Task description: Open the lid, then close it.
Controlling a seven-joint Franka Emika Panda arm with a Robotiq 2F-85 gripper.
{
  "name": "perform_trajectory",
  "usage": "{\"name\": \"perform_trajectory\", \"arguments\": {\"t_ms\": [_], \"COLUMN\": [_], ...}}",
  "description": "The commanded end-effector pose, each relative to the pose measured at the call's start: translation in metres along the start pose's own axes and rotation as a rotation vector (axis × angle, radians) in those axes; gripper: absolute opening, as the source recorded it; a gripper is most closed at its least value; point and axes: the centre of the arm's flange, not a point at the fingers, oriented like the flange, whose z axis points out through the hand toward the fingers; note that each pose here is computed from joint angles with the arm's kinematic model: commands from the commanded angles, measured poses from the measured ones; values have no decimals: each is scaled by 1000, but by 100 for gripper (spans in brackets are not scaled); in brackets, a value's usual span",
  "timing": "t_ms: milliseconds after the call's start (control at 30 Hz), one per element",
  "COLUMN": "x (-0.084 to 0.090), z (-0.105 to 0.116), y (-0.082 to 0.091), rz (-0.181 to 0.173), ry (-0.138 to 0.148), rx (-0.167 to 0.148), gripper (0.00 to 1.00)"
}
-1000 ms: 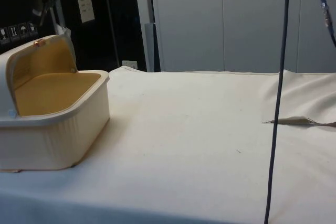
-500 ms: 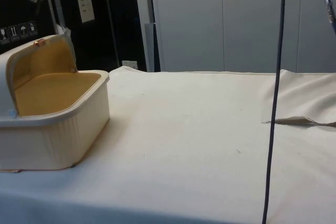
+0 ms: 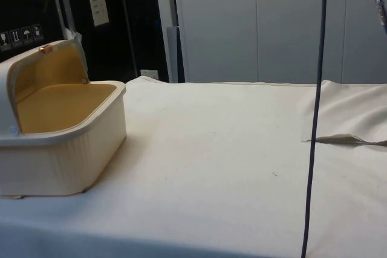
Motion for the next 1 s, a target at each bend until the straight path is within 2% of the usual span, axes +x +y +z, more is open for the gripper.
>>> {"name": "perform_trajectory", "arguments": {"t_ms": [0, 100, 200, 233, 267, 300, 533, 567, 600, 667, 767, 967], "x": [1, 1, 1, 2, 2, 2, 2, 3, 3, 3, 4, 7], "z": [1, 1, 0, 2, 2, 2, 1, 2, 2, 3, 5, 13], "y": [-3, -4, -5, -6, -6, -6, -6, -6, -6, -6, -6, -5], "rz": [-3, -5, -7, -6, -6, -7, -9, -7, -7, -9, -9, -12], "ry": [-7, -5, 0, -4, -4, -4, 2, -3, -2, -1, 3, 13], "rx": [7, 2, 3, 1, 0, -2, 2, -3, -4, -3, 1, 0], "gripper": [0, 3, 18, 18, 22, 32, 65, 65, 75, 86, 99, 100]}}
